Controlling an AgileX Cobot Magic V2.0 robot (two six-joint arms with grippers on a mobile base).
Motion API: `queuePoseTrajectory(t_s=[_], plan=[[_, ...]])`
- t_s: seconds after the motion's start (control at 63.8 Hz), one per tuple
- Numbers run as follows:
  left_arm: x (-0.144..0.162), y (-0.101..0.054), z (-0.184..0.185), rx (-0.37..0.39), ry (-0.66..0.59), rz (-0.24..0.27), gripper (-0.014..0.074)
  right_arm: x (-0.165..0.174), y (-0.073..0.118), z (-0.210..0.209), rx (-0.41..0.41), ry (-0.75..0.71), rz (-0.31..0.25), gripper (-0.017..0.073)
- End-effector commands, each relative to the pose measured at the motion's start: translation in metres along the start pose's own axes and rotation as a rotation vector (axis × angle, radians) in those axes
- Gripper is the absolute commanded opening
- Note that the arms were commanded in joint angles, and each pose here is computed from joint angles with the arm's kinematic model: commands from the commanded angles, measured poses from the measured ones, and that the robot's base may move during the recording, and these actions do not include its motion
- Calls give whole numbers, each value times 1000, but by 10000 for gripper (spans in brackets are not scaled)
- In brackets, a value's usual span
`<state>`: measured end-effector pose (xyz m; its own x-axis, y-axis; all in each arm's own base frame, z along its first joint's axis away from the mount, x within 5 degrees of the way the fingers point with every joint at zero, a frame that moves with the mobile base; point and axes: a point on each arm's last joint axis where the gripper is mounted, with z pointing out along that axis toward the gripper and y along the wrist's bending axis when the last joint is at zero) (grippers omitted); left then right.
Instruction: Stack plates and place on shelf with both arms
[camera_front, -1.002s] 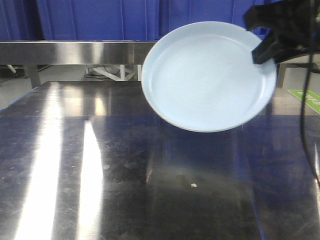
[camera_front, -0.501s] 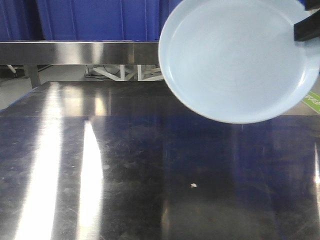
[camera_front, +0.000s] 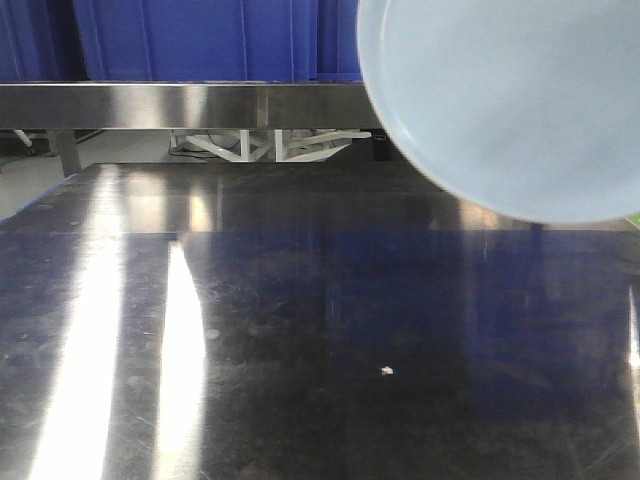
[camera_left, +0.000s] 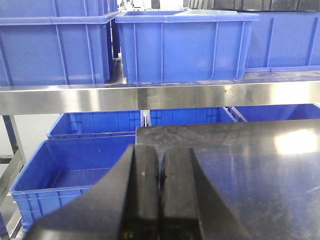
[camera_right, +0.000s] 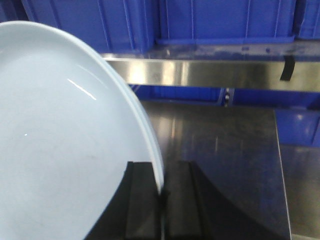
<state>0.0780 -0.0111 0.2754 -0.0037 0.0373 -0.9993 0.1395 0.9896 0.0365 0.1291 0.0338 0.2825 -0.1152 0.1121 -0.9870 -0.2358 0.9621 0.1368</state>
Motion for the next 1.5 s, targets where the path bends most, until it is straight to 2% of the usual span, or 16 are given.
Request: queuePoseTrajectory(t_s=[0.0,1.488], plan=[[-17,2,-1,-19,-112,-4,81,-23,1,-10,-7,-159,6,36],[-17,2,-1,-19,-112,-4,81,-24,2,-16,-11,-169,6,36]])
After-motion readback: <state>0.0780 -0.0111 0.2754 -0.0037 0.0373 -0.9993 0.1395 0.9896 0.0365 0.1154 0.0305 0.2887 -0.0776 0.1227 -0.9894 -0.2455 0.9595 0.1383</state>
